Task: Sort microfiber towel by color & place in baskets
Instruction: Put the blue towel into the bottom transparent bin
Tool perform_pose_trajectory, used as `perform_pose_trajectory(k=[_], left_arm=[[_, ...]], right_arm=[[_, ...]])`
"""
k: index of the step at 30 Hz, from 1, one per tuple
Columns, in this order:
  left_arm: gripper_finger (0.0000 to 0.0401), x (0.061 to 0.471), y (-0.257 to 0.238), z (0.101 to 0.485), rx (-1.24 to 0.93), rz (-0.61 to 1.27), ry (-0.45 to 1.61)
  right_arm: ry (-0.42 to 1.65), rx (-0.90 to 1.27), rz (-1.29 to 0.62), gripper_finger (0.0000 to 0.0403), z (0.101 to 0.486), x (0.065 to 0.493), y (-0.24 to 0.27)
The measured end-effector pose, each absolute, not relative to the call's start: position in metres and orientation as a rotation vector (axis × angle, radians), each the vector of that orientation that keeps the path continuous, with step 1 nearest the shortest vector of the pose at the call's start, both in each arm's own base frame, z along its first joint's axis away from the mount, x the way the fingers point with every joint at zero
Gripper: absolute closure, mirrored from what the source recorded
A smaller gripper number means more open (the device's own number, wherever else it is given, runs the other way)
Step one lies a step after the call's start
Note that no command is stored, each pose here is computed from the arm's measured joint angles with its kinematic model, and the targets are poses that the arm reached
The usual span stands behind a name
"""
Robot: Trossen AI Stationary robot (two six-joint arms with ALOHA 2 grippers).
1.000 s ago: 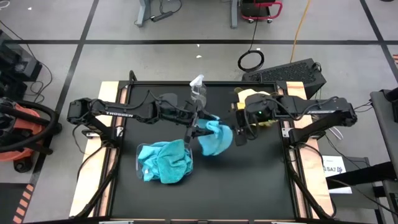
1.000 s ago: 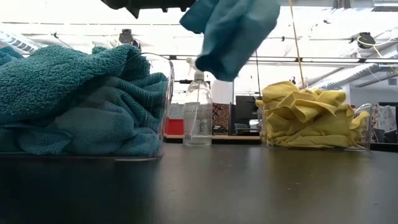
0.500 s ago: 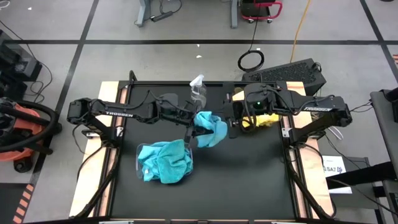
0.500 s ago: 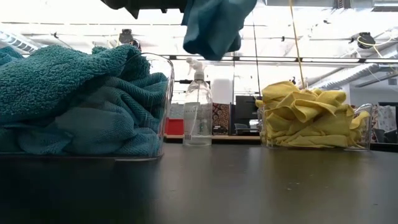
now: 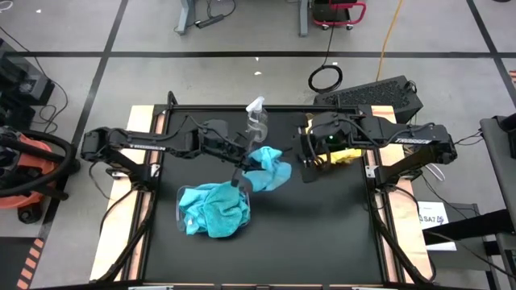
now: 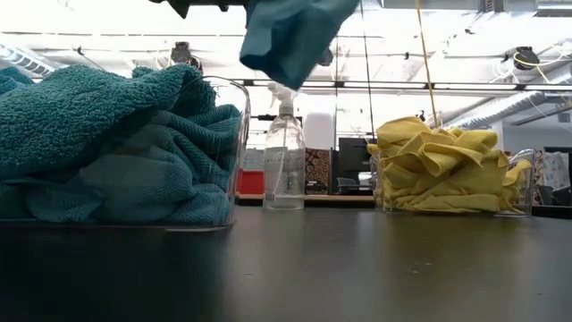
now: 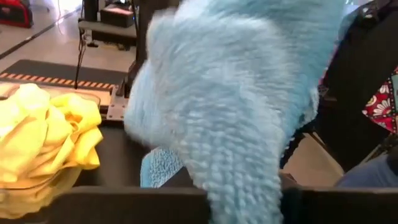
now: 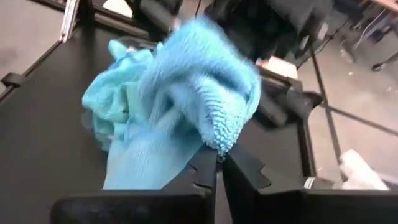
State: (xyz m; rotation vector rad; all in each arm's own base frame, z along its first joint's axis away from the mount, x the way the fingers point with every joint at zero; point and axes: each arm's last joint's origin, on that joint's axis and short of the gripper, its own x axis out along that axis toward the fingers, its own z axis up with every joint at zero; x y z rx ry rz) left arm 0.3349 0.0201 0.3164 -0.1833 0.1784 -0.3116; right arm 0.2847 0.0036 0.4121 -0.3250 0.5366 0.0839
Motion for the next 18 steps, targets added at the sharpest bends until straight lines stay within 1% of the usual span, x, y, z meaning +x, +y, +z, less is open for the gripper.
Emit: perform_pose_trajectory(k=[5,10,14,18], left_arm=[[0.0391,0.315,0.011,0.331,-0.215,-0.333,0.222],[0.0391,0.292,-0.012,0.335,-0.283,-0.384,0.358],[0.0392,0.279,-0.035,0.330,-0.312,-0.383,0.491],[0.0392,0.270,-0.055,0.320,-0.297,-0.327,0.611]], right_arm=[[0.612,-0.298,0.086,0.0352,0.406,0.281,0.004],[0.697,-0.289,0.096,0.0299,0.400,0.276,0.003],[0.752,-0.275,0.093,0.0263,0.396,0.272,0.003],[0.783,-0.274,0.096,0.0242,0.393,0.270,0.003]])
